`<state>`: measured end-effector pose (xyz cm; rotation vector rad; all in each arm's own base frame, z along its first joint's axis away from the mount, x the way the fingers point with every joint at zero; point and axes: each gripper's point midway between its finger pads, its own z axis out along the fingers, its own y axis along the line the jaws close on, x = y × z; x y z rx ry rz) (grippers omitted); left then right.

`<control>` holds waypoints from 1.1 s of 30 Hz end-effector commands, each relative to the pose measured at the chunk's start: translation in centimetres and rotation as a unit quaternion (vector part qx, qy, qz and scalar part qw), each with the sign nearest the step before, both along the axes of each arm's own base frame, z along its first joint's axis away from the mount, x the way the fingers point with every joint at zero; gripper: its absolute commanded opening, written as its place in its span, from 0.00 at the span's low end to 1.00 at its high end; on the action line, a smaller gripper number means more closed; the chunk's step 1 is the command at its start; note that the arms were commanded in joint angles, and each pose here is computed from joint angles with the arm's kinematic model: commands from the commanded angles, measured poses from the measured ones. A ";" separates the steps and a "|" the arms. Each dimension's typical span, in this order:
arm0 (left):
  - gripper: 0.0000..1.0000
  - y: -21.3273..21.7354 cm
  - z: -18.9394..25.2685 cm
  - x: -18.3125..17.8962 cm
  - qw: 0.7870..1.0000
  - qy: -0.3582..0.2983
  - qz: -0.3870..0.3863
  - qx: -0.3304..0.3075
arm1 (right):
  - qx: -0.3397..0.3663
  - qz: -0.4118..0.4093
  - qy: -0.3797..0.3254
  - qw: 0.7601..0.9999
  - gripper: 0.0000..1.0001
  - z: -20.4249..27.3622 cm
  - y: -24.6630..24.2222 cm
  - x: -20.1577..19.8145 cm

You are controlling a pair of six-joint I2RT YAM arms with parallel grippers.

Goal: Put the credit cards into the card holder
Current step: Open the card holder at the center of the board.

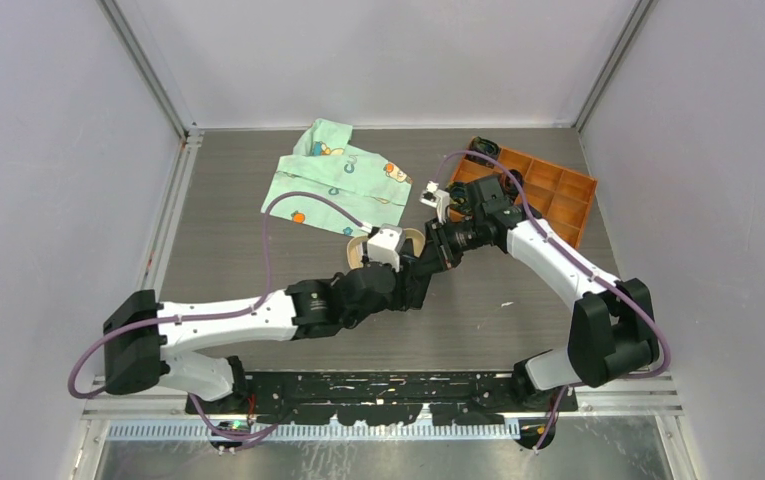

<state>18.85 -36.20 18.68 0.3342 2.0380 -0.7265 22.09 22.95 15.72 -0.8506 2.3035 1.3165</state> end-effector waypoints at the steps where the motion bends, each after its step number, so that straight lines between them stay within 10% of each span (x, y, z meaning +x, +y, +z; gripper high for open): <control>1: 0.44 1.6 0.4 1.7 0.994 -0.018 0.096 0.045 | 0.035 0.008 -0.030 0.999 0.01 2.9 0.9 0.7; 21: 0.45 0.0 -2.4 2.6 0.988 -0.041 0.075 0.127 | 0.073 0.030 -0.012 0.997 0.01 4.1 1.4 -0.4; 33: 0.05 1.3 -2.3 4.0 0.989 -0.052 0.062 0.122 | 0.074 0.036 -0.013 0.997 0.01 4.2 1.4 -0.6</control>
